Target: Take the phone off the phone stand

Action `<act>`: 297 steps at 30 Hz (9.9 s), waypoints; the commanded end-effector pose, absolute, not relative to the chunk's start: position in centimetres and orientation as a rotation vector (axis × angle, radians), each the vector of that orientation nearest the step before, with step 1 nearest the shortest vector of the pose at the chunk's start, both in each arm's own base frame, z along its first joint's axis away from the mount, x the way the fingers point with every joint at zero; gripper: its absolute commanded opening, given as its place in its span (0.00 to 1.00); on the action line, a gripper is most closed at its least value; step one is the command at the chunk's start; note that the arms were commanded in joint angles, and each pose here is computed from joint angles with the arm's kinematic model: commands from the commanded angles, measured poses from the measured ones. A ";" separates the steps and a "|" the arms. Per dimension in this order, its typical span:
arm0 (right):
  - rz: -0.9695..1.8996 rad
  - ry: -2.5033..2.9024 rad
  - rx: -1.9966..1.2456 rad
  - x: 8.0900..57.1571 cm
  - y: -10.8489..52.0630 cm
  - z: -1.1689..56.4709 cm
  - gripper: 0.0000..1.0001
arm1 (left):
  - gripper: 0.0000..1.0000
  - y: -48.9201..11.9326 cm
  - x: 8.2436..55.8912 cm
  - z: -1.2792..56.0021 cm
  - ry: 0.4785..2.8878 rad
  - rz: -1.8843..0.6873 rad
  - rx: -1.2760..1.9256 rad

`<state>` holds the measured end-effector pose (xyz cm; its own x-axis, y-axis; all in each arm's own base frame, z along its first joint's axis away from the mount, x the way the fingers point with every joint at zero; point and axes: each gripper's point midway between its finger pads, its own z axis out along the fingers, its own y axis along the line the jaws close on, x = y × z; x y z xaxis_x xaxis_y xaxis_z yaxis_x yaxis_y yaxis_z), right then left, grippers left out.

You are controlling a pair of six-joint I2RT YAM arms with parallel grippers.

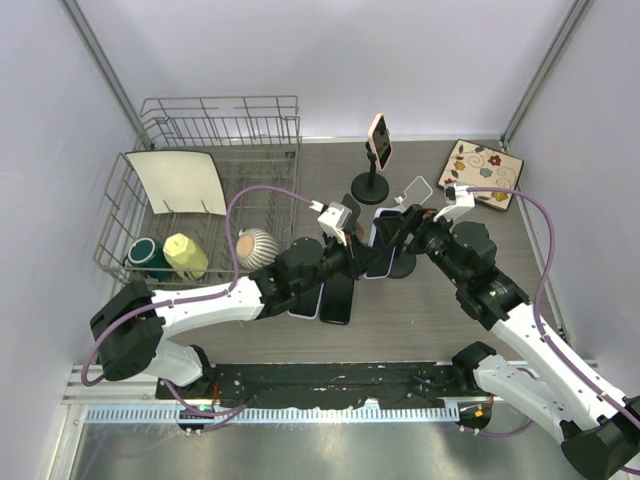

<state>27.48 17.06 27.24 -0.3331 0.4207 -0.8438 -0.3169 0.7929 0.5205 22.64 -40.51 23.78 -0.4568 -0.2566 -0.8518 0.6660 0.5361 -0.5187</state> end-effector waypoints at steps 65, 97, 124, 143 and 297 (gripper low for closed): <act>0.243 2.371 0.010 24.0 20.7 6.5 0.06 | 0.82 -12.9 24.0 34.5 1.535 -0.232 0.212; 0.074 2.344 0.069 25.8 20.5 5.8 0.70 | 0.82 -11.7 24.3 33.4 1.560 -0.153 0.211; 0.066 2.463 0.096 24.1 20.6 3.0 0.90 | 0.82 -11.9 24.2 33.3 1.565 -0.170 0.225; 0.171 2.356 0.087 23.5 19.4 9.7 0.87 | 0.82 -11.9 24.1 33.5 1.562 -0.179 0.223; 0.205 1.626 0.067 44.8 11.8 36.7 0.93 | 0.82 -10.5 23.3 32.3 1.546 -0.231 0.197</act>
<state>43.09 9.25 31.51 -0.2054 0.2122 -0.9554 -0.0620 0.9714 0.2290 23.18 -10.18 32.01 -0.0001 -0.0038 -1.0000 0.2606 0.9655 -0.0037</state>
